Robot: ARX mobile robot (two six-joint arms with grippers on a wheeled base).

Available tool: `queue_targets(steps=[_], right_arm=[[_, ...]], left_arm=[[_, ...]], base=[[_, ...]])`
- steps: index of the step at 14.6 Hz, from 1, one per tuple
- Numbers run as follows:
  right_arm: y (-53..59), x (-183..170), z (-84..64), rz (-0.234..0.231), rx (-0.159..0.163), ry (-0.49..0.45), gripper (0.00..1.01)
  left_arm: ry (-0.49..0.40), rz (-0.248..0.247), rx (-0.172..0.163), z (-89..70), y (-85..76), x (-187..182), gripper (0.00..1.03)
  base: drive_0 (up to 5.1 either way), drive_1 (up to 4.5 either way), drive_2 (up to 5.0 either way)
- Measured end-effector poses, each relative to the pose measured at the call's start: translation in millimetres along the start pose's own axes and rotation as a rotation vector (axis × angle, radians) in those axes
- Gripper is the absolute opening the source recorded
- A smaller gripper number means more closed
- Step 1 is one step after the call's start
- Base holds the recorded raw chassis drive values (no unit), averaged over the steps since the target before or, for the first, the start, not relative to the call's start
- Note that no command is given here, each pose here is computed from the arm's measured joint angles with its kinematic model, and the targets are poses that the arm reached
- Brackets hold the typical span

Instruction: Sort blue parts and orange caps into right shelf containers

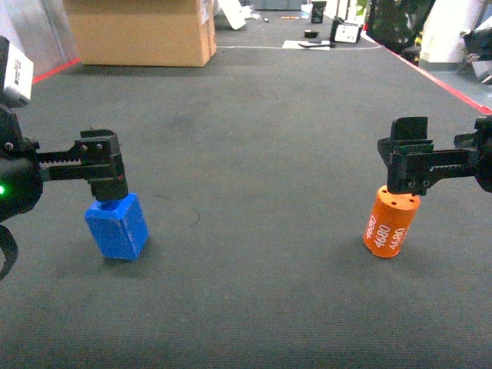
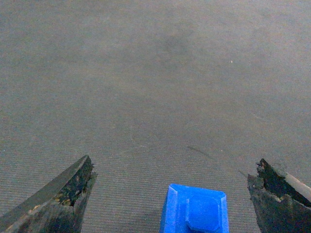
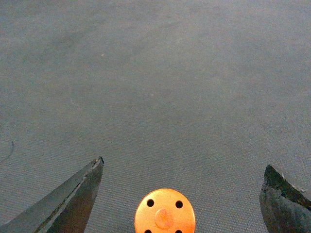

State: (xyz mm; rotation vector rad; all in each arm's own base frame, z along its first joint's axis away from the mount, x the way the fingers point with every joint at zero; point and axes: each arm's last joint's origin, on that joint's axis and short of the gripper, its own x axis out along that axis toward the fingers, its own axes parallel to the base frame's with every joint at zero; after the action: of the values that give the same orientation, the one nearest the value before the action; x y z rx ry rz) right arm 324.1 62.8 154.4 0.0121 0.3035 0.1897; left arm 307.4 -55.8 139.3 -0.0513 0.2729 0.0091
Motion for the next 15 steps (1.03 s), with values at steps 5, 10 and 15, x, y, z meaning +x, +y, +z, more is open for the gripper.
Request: queue_targets(steps=[5, 10, 15], right_arm=[[1.4, 21.0, -15.2, -0.005, -0.001, 0.044, 0.98], [2.5, 36.0, -33.5, -0.007, 0.008, 0.083, 0.98], [2.1, 46.8, -44.9, -0.012, 0.023, 0.109, 0.98]], left_arm=[[0.021, -0.01, 0.007, -11.7, -6.7, 20.7, 0.98], [0.052, -0.009, 0.016, -26.1, -9.4, 33.0, 0.98], [0.111, -0.012, 0.029, -44.3, -10.0, 40.9, 0.98]], base=[[0.0, 0.0, 0.0], [0.0, 0.0, 0.0], [0.0, 0.0, 0.0]])
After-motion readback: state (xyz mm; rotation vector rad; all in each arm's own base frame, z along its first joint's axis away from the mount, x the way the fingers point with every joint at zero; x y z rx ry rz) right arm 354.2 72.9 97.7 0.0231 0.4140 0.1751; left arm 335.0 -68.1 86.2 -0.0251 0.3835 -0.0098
